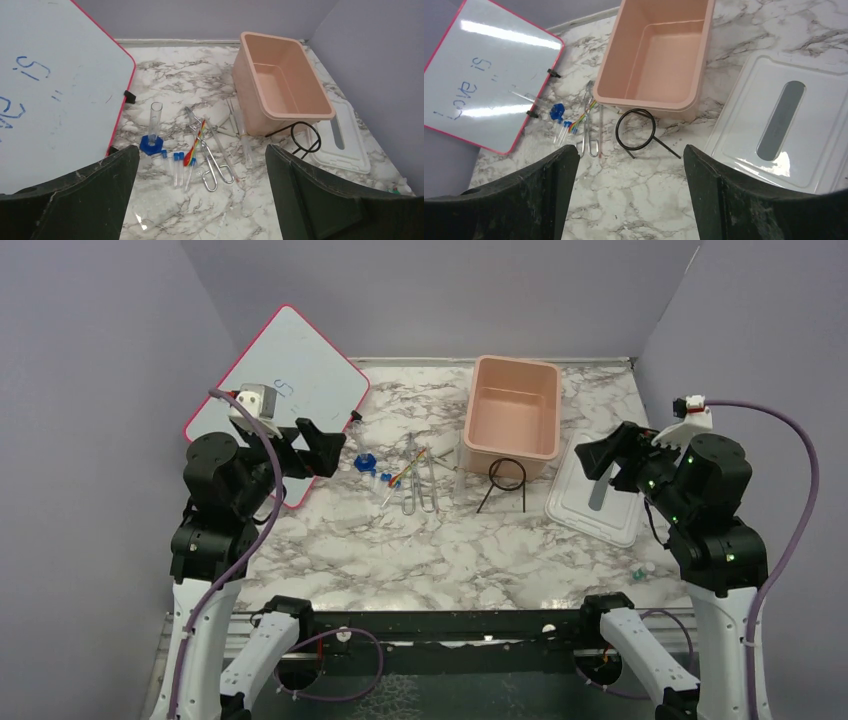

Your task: Organize the chemistry lab equipment

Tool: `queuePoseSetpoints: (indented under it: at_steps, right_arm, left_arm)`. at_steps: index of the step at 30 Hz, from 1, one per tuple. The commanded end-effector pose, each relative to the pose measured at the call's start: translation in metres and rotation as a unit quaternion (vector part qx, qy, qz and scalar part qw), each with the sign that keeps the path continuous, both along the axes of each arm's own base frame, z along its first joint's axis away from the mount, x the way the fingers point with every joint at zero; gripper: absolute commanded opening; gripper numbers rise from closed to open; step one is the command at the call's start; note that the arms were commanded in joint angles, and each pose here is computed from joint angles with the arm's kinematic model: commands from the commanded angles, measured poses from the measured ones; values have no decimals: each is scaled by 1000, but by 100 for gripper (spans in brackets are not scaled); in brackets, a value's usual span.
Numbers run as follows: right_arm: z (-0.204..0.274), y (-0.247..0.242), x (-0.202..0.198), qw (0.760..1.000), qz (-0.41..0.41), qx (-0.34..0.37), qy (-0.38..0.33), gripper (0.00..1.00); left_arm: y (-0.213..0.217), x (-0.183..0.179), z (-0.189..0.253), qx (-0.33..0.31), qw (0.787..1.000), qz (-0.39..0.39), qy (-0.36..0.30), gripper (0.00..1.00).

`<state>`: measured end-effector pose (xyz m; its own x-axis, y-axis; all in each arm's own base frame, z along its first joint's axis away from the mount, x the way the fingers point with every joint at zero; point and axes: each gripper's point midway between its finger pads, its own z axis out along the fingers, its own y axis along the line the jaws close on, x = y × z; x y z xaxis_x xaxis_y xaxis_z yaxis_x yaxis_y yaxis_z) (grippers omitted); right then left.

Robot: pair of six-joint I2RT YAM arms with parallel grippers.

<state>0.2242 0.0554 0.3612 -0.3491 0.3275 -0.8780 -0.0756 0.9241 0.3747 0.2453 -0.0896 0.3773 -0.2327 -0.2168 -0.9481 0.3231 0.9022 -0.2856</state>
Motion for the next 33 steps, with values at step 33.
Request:
queuePoseSetpoints:
  at_steps: [33]
  right_arm:
    - [-162,41,61,975,25,-93,200,68]
  left_arm:
    - [-91,16,-103,-108,968,-218,59,99]
